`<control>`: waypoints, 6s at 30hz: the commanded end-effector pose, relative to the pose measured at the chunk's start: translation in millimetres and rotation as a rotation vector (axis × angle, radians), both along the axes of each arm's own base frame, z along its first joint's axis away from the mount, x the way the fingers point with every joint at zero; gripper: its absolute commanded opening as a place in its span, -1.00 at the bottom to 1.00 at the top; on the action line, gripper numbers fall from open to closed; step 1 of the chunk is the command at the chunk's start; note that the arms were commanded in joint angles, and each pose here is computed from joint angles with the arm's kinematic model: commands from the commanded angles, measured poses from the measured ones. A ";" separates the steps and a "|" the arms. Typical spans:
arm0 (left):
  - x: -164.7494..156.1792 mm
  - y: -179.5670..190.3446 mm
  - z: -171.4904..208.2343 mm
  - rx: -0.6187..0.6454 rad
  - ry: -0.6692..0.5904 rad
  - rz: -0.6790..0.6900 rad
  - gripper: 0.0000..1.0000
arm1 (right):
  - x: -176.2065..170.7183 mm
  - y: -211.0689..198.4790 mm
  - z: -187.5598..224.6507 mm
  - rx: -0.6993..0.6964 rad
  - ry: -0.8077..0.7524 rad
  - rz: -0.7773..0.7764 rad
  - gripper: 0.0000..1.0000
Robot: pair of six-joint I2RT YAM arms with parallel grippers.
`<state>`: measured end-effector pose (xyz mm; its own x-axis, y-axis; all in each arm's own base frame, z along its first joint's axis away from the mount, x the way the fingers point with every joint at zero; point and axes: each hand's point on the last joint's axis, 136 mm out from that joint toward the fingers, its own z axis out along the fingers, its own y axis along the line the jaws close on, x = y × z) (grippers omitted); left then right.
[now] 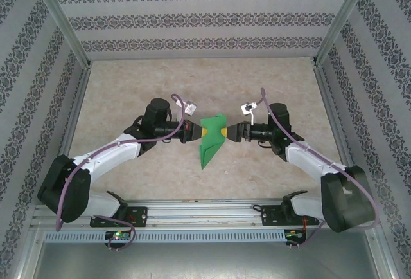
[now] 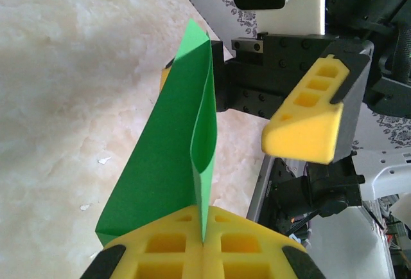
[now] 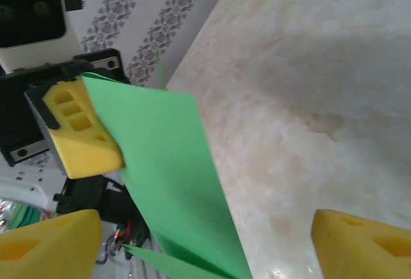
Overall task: Fold a paper plane with a square sheet of paper (fold left side to right side)
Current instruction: Fold the wing for the fifth time at the center of the table.
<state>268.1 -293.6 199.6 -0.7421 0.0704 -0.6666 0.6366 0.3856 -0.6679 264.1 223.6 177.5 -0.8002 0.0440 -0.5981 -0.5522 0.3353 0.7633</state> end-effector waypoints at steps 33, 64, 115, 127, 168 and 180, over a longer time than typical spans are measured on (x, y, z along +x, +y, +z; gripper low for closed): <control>14.0 42.8 -70.1 0.268 0.065 0.206 -0.01 | 32.3 12.9 -42.7 -0.103 0.178 -0.014 -1.00; -55.5 -36.7 -113.1 0.921 -0.303 -0.001 0.13 | 49.1 -15.1 -99.9 -0.249 0.700 -0.293 -1.00; -35.6 -23.8 -157.3 1.033 -0.223 0.064 -1.00 | 61.1 -53.7 -97.6 -0.313 0.602 -0.400 -0.30; -35.6 -44.3 -150.3 0.782 0.063 -0.014 -1.00 | 40.9 -93.1 -86.8 -0.375 0.420 -0.482 0.01; 0.0 -66.8 -148.7 0.132 0.468 0.126 -1.00 | 23.6 -31.7 -122.0 -0.229 0.446 -0.448 -0.07; 4.6 -68.6 -156.5 0.057 0.526 0.130 -1.00 | 30.0 -24.4 -129.2 -0.231 0.462 -0.462 -0.09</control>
<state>268.0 -361.4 41.2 -0.9775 0.0030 -0.2107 0.1809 0.5252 -0.8315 288.1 194.9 45.8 -0.9137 0.3428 -0.2183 0.0585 0.6426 0.7640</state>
